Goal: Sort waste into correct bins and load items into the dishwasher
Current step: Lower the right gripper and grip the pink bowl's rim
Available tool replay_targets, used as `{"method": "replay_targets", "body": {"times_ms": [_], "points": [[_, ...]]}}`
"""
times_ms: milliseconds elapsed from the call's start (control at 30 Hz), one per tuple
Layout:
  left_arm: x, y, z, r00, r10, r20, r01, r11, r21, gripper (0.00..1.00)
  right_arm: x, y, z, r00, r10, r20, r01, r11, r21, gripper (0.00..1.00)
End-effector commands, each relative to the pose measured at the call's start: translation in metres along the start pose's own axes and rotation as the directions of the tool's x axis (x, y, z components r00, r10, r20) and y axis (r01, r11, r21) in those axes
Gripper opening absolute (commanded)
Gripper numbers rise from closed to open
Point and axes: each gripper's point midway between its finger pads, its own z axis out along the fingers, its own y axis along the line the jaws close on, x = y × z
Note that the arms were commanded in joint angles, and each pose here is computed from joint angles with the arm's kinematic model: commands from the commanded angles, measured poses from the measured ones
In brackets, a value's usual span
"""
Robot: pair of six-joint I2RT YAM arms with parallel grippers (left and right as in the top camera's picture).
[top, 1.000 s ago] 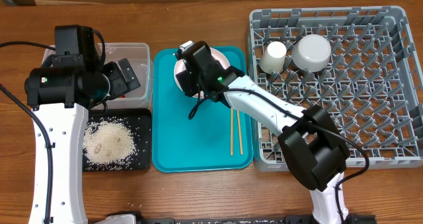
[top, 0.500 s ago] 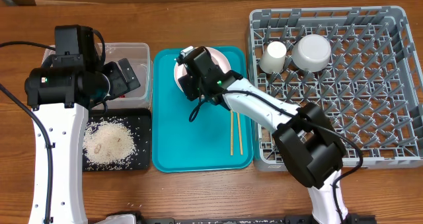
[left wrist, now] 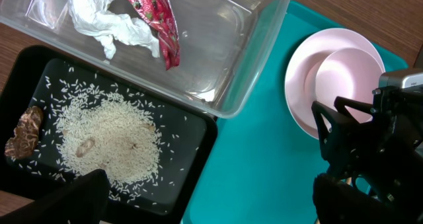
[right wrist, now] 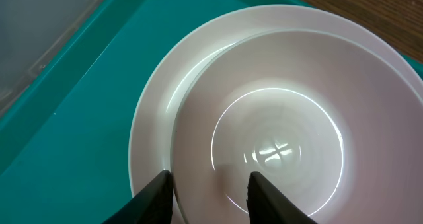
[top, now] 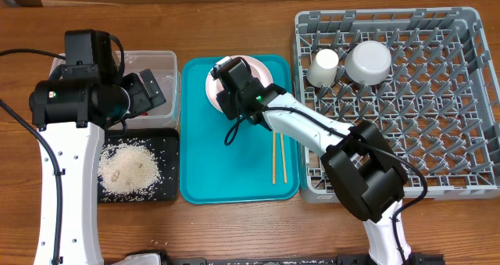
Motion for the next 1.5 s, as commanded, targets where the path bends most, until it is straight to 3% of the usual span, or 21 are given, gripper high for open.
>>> {"method": "replay_targets", "body": {"times_ms": [0,367,533,867,1333,1467], "points": [[-0.004,0.002,-0.003,1.000,-0.006,0.016,0.007,1.000,-0.009,1.00,0.001,-0.002,0.003,1.000,-0.017,0.003,0.017,1.000,0.015,0.39],[-0.004,0.002,-0.003,1.000,-0.006,0.016,0.007,1.000,-0.009,1.00,0.015,-0.001,0.002,0.998,-0.021,-0.054,0.021,1.000,0.006,0.39],[-0.004,0.002,-0.003,1.000,-0.006,0.016,0.007,1.000,-0.009,1.00,0.028,-0.002,0.001,0.989,-0.102,-0.109,0.103,0.995,0.001,0.38],[-0.004,0.002,-0.003,1.000,-0.006,0.017,0.007,1.000,-0.009,1.00,0.016,-0.001,-0.004,0.992,-0.100,-0.081,0.100,0.995,0.002,0.24],[-0.004,0.002,-0.003,1.000,-0.006,0.017,0.006,1.000,-0.009,1.00,0.007,-0.001,-0.014,0.993,-0.099,-0.071,0.100,0.995,0.002,0.16],[-0.004,0.002,-0.003,1.000,-0.006,0.016,0.007,1.000,-0.009,1.00,0.007,-0.001,-0.014,0.992,-0.099,-0.072,0.100,0.995,0.002,0.04]]}}
